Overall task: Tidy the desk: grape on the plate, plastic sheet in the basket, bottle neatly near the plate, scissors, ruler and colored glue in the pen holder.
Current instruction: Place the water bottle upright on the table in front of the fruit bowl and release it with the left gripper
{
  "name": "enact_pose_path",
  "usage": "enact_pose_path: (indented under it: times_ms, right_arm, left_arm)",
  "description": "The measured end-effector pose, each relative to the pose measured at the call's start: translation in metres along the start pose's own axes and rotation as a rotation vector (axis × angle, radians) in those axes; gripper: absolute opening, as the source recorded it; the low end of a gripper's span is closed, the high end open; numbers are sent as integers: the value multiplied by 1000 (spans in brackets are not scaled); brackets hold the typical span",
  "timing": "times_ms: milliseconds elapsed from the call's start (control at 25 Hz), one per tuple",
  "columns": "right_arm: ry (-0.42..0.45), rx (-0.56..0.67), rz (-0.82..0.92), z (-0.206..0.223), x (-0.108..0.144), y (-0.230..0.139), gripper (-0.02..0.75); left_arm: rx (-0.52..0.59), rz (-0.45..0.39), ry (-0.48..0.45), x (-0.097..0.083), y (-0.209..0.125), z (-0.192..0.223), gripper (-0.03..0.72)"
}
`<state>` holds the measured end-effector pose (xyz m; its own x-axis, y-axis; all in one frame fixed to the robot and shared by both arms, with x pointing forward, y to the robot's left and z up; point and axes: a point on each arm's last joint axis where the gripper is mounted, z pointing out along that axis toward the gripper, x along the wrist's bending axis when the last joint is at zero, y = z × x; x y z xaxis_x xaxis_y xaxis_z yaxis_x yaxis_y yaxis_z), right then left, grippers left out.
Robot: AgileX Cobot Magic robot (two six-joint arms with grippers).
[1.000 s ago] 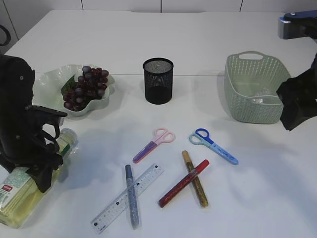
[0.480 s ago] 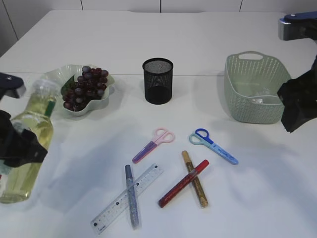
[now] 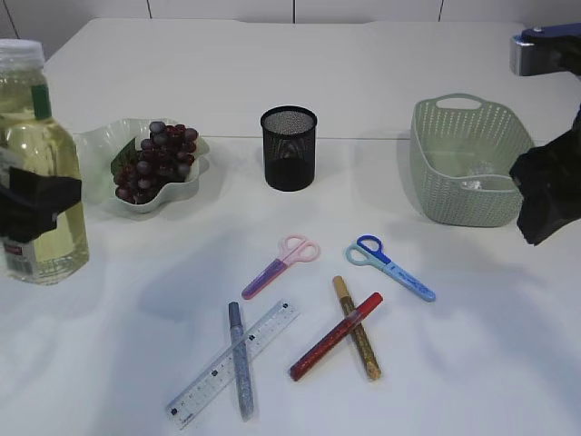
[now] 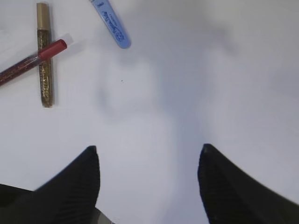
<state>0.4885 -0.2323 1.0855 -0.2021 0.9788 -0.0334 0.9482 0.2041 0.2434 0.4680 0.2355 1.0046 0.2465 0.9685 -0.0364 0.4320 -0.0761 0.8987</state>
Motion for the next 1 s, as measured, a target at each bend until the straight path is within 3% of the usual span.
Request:
enact_pose_path:
  times_ms: [200,400,680,1000]
  right_arm:
    - [-1,12,-2,0,0,-1,512]
    - [-1,12,-2,0,0,-1,512]
    - [-1,12,-2,0,0,-1,512]
    - [-1,12,-2,0,0,-1,512]
  left_arm:
    - [-168,-76,-13,0,2,5,441]
    - [-305,-32,-134,-11,8,13,441]
    - [-214,-3,-174,-16,-11,33,441]
    - [-376,-25,-262,-22,-19,57,441]
